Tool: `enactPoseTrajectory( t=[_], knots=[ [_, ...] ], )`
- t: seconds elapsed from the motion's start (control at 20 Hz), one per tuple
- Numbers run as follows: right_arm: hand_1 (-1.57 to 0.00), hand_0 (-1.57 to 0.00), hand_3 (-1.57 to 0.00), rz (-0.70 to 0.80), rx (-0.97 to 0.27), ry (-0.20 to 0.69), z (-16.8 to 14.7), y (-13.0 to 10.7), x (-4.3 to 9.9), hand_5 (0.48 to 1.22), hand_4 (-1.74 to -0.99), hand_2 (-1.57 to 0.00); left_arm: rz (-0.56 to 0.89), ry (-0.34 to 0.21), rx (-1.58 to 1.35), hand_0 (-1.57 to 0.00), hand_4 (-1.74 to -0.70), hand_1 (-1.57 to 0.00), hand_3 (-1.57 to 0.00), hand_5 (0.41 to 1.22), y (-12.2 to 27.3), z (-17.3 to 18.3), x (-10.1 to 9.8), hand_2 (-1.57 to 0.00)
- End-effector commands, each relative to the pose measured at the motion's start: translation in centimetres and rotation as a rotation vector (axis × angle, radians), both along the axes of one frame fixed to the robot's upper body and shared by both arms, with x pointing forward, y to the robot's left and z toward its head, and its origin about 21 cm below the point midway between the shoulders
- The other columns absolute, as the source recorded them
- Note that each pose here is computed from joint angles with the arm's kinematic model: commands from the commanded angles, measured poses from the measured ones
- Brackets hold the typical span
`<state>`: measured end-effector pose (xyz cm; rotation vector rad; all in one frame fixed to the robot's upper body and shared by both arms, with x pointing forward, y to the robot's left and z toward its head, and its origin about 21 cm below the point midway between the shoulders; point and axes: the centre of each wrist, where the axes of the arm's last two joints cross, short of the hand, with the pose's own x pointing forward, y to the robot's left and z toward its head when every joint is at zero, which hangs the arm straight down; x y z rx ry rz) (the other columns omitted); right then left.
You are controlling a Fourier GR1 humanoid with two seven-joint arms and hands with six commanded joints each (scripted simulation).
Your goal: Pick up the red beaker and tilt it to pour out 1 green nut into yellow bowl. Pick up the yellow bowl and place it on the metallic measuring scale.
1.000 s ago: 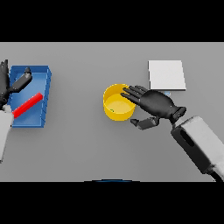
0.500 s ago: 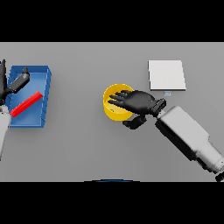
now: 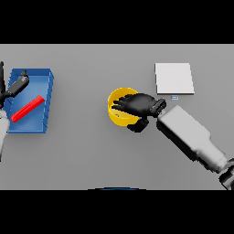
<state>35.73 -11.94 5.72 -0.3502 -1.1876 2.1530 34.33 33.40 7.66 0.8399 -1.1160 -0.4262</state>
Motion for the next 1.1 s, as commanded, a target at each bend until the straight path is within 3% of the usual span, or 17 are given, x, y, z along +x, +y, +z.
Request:
enactPoseTrajectory(
  t=[0.0, 0.15, 0.25, 0.3, 0.35, 0.45, 0.55, 0.65, 0.75, 0.9, 1.05],
  knots=[
    [0.00, 0.00, -0.01, -0.012, -0.016, 0.009, -0.2, 0.2, 0.1, 0.744, -1.276, 0.00, 0.004, 0.012, -0.007, 0.00, -0.75, 0.00, 0.00, 0.699, 0.1, -0.4, 0.0, 0.00],
    [0.00, 0.00, -0.07, -0.031, -0.022, 0.040, -0.4, -0.1, 0.0, 0.758, -1.289, -0.02, 0.005, 0.003, 0.007, 0.00, -0.75, 0.00, 0.00, 0.699, -0.1, -0.3, 0.2, 0.00],
    [-0.04, -0.03, -0.14, -0.068, -0.032, 0.062, -0.4, 0.0, 0.0, 0.805, -1.302, -0.07, 0.001, -0.005, 0.010, 0.00, -0.75, 0.00, 0.00, 0.701, 0.0, -0.2, 0.0, 0.00],
    [-0.14, -0.16, -0.18, -0.071, -0.045, 0.054, -0.8, 0.5, 0.1, 0.839, -1.321, -0.15, 0.005, -0.003, 0.015, 0.00, -0.75, 0.00, 0.00, 0.701, 0.1, 0.1, 0.0, 0.00],
    [-0.42, -0.44, -0.24, -0.057, -0.042, 0.061, -1.0, 0.3, 0.1, 0.915, -1.351, -0.38, 0.008, 0.002, 0.012, 0.00, -0.75, 0.00, 0.00, 0.700, 0.6, 0.1, -0.3, 0.00],
    [-0.84, -0.85, -0.40, -0.043, -0.027, 0.069, -1.1, 0.3, 0.1, 1.025, -1.463, -0.81, 0.012, 0.007, 0.009, 0.00, -0.76, 0.00, 0.00, 0.704, 0.4, -0.2, 0.1, 0.00],
    [-1.10, -1.11, -0.71, -0.039, -0.036, 0.092, -0.9, 0.4, 0.2, 1.096, -1.557, -1.08, 0.006, 0.001, 0.018, 0.00, -0.76, 0.00, 0.00, 0.701, 0.3, -0.1, 0.4, 0.00],
    [-1.27, -1.28, -1.01, -0.033, -0.044, 0.111, -0.6, 0.1, 0.3, 1.141, -1.623, -1.18, -0.002, -0.001, 0.020, 0.00, -0.75, 0.00, 0.00, 0.698, 0.4, -0.1, 0.2, 0.00],
    [-1.38, -1.38, -1.21, -0.036, -0.048, 0.109, -0.6, 0.2, 0.1, 1.170, -1.666, -1.23, -0.016, -0.005, 0.025, 0.00, -0.75, 0.00, 0.00, 0.692, -0.2, 0.0, 0.0, 0.00],
    [-1.47, -1.47, -1.37, -0.031, -0.028, 0.111, -0.4, -0.3, 0.1, 1.195, -1.702, -1.28, 0.002, 0.007, 0.028, 0.00, -0.74, 0.00, 0.00, 0.689, -0.1, 0.3, 0.3, 0.00],
    [-1.52, -1.52, -1.40, -0.026, -0.007, 0.105, -0.3, -0.6, -0.1, 1.208, -1.721, -1.30, 0.000, 0.009, 0.029, 0.00, -0.73, 0.00, 0.00, 0.685, 0.3, 0.2, 0.2, 0.00]
  ],
)
